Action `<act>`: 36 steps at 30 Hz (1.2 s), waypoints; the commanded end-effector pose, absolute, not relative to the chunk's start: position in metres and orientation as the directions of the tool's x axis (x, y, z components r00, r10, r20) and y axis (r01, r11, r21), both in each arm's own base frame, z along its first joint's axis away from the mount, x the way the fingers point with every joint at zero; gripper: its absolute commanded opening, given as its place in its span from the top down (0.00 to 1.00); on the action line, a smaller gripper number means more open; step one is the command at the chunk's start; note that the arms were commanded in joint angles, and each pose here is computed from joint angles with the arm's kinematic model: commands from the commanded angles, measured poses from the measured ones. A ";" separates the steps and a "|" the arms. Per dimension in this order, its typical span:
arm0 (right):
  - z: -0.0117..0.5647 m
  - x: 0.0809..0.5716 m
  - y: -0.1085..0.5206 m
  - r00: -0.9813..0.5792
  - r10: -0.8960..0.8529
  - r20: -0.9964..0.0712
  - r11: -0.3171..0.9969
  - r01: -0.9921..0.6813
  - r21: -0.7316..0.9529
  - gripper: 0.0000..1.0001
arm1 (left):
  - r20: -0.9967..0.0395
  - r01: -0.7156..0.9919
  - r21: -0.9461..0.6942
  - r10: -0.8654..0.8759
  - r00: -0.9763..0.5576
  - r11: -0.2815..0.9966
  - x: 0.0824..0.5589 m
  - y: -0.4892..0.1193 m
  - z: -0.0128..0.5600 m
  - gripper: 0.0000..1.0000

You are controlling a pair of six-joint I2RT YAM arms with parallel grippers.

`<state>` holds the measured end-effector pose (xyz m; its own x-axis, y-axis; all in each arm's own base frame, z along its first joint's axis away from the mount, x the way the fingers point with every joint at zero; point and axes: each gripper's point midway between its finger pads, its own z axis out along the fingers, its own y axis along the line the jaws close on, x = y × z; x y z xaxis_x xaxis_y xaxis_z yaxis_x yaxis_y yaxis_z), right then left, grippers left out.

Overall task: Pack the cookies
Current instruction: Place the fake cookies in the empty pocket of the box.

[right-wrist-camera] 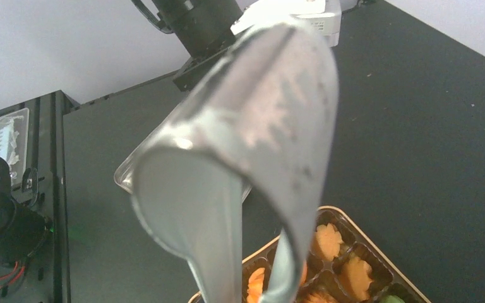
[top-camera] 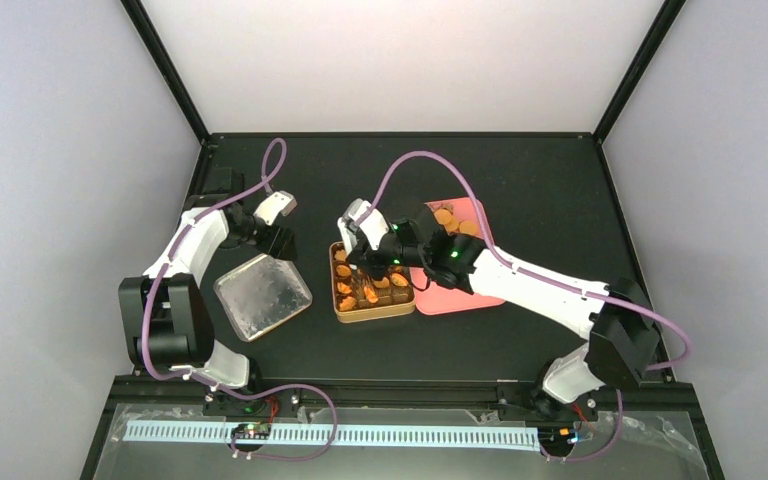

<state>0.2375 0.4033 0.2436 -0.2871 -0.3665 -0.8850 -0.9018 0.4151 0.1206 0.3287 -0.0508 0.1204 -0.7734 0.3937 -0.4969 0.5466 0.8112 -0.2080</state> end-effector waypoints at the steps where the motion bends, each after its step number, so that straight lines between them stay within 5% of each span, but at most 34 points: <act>1: 0.262 0.238 0.418 -0.218 -0.331 -0.918 0.364 -0.927 0.090 0.95 | -0.522 0.558 -0.202 0.393 -0.757 0.805 0.332 -0.049 0.133 0.20; 36: 0.255 0.246 0.416 -0.221 -0.331 -0.917 0.405 -0.911 0.074 0.75 | -0.530 0.561 -0.202 0.393 -0.752 0.803 0.333 -0.049 0.137 0.20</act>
<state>0.2460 0.4164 0.2271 -0.2532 -0.3892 -0.8856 -0.9139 0.3964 0.0871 0.3273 -0.0488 0.1198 -0.7774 0.3920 -0.4920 0.5432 0.8128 -0.2107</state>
